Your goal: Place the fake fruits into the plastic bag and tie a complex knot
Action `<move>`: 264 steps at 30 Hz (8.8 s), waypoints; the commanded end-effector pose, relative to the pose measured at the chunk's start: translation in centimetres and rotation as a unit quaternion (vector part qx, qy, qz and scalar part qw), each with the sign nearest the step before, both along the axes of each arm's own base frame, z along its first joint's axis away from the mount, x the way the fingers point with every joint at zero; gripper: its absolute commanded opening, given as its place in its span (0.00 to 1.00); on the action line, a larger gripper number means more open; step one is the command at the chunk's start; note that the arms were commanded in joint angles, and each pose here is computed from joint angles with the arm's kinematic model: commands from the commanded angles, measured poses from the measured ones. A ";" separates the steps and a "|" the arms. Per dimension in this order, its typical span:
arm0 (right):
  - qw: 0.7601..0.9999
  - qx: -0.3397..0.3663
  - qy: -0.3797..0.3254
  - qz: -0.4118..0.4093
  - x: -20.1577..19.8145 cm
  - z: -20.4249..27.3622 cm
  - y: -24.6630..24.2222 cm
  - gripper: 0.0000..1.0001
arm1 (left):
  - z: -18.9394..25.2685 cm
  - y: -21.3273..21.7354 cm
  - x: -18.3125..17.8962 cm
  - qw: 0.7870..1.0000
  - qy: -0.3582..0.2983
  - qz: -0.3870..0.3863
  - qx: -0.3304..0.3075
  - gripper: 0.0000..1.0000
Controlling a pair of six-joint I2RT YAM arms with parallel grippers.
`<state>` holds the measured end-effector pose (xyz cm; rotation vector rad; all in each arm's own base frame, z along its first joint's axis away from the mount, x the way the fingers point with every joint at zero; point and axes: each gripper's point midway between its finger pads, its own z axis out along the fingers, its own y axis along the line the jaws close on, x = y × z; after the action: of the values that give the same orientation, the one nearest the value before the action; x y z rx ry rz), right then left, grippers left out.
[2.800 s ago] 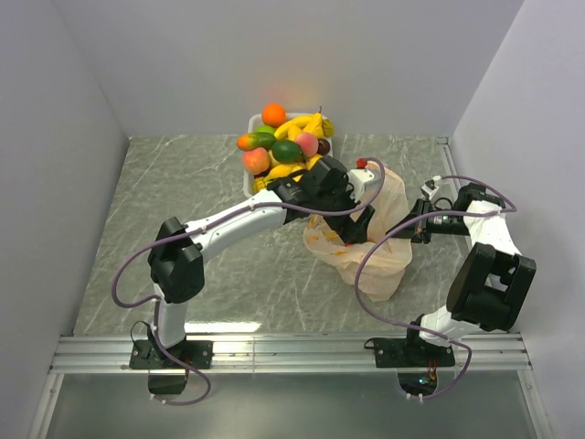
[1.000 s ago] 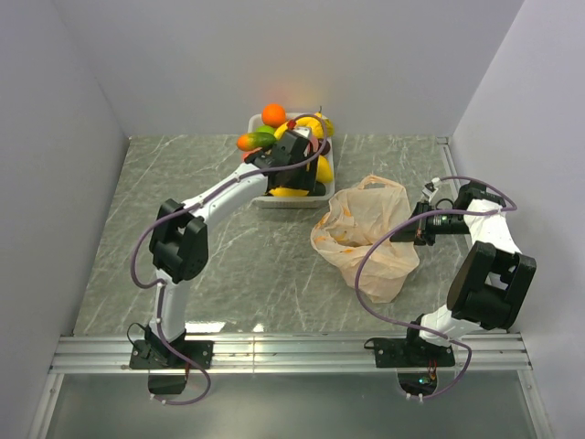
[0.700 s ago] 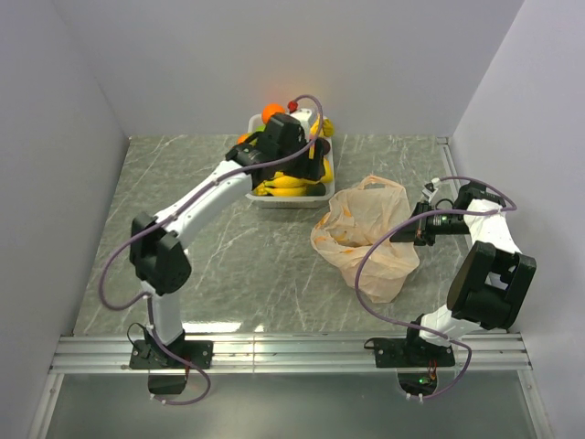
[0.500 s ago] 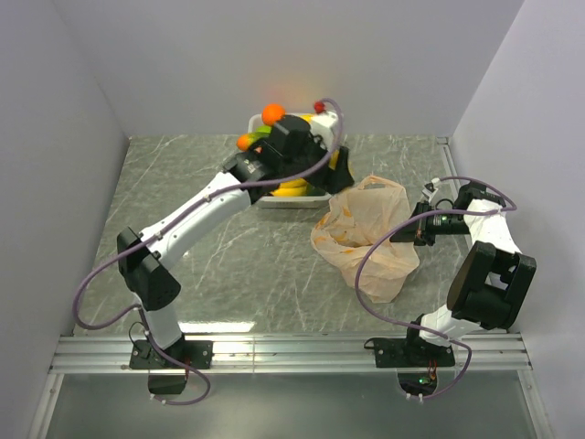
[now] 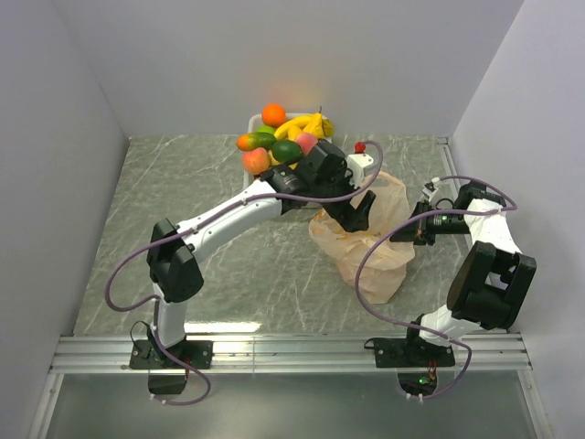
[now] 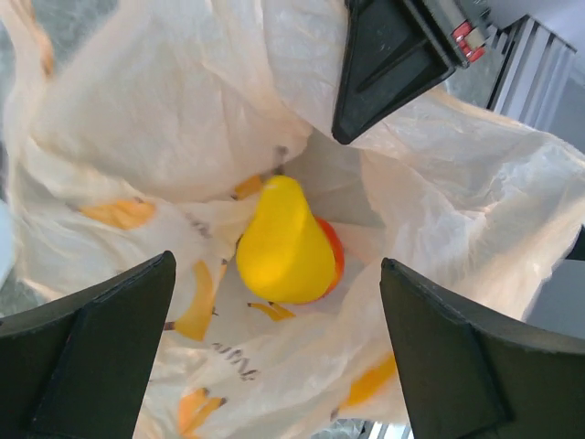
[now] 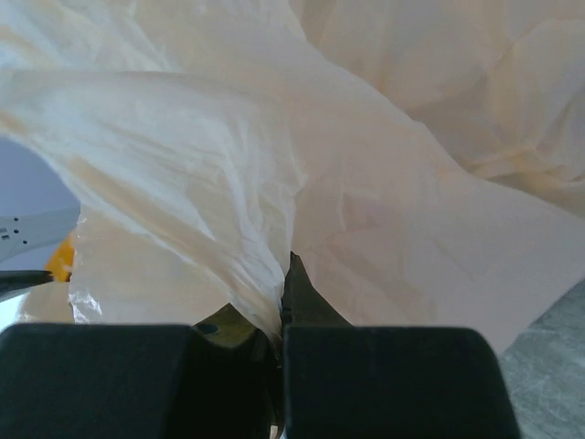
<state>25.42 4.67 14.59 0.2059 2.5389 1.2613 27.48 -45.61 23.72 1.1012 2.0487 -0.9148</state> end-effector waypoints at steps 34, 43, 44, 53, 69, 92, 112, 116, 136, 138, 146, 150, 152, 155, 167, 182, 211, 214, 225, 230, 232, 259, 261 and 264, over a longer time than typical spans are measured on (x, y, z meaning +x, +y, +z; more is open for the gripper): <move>1.000 0.005 -0.016 0.014 0.6 0.7 0.1 0.00 | 3.1 16.1 21.7 0.915 -0.400 -0.015 0.045 0.99; 1.000 0.009 -0.009 0.016 0.7 0.6 0.0 0.00 | -0.1 14.9 23.5 0.928 -0.370 -0.019 0.035 0.99; 1.000 0.008 -0.010 0.017 0.7 0.5 0.0 0.00 | -0.2 15.0 23.7 0.928 -0.371 -0.018 0.036 0.99; 1.000 0.013 -0.005 0.017 0.8 0.3 0.0 0.00 | -1.3 15.5 25.5 0.918 -0.393 0.005 0.060 0.96; 1.000 0.015 -0.005 0.021 0.7 0.5 0.1 0.00 | 2.4 14.7 25.1 0.901 -0.433 -0.007 0.039 0.72; 0.999 0.018 -0.019 0.023 1.1 0.9 0.3 0.00 | 11.7 3.2 -1.2 0.924 -0.276 -0.225 -0.142 0.54; 0.999 0.015 -0.022 0.038 0.8 1.0 0.9 0.00 | 9.5 -0.8 -1.5 0.966 -0.162 -0.154 -0.130 0.99; 0.999 0.013 -0.022 0.043 0.7 1.0 0.9 0.00 | 14.3 3.6 5.0 0.966 -0.177 -0.049 -0.183 0.99; 0.999 0.007 -0.017 0.042 0.6 0.7 0.8 0.00 | 8.8 29.2 29.7 0.926 -0.211 0.302 -0.079 0.97; 0.999 0.008 -0.015 0.042 0.6 0.6 0.7 0.00 | 7.2 29.4 30.1 0.934 -0.214 0.281 -0.056 0.97; 0.999 0.005 -0.012 0.039 0.7 0.4 0.6 0.00 | 3.4 29.5 29.7 0.941 -0.159 0.295 -0.057 0.99; 0.999 0.003 -0.011 0.040 0.7 0.4 0.6 0.00 | 3.2 29.3 28.7 0.938 -0.082 0.318 -0.107 0.99; 0.999 0.001 -0.013 0.038 0.7 0.3 0.6 0.00 | 2.2 29.1 27.6 0.937 -0.055 0.325 -0.116 0.99; 0.999 0.002 -0.010 0.037 0.7 0.1 0.6 0.00 | 3.7 29.0 25.9 0.921 -0.021 0.359 -0.150 0.99; 0.999 0.004 -0.012 0.035 0.6 0.4 0.8 0.00 | -0.8 27.8 25.6 0.892 0.045 0.439 -0.094 0.99; 0.999 0.007 -0.011 0.037 0.7 0.5 0.8 0.00 | -4.5 27.0 25.5 0.874 0.019 0.485 -0.023 0.99; 0.999 0.007 -0.009 0.040 0.6 0.3 0.8 0.00 | 6.7 19.9 19.3 0.935 -0.034 0.335 -0.114 0.53; 0.999 0.006 -0.013 0.041 0.7 0.5 0.8 0.00 | 8.5 15.7 15.5 0.958 -0.061 0.252 -0.122 0.53; 0.999 0.000 -0.025 0.042 0.6 1.0 0.8 0.00 | 3.6 0.3 2.9 0.995 -0.008 0.046 -0.090 0.59; 0.999 0.000 -0.023 0.042 0.6 0.9 0.7 0.00 | 0.0 -3.7 0.9 0.998 0.015 0.012 -0.057 0.73; 0.999 -0.002 -0.023 0.044 0.7 1.1 0.7 0.00 | -1.0 -4.1 0.3 0.999 0.012 0.006 -0.034 0.99; 0.999 -0.001 -0.016 0.041 0.7 0.6 0.7 0.00 | 7.9 25.9 25.0 0.947 -0.279 0.154 -0.036 0.93; 0.999 -0.003 -0.016 0.042 0.7 0.6 0.6 0.00 | 6.7 26.7 25.8 0.941 -0.314 0.129 -0.003 0.93; 0.999 -0.006 -0.017 0.042 0.8 0.7 0.6 0.00 | 4.7 26.9 26.3 0.931 -0.353 0.082 0.038 0.94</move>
<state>25.64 5.27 14.47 0.1191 2.5728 1.2950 53.29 -18.31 27.08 0.8482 1.7375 -0.4215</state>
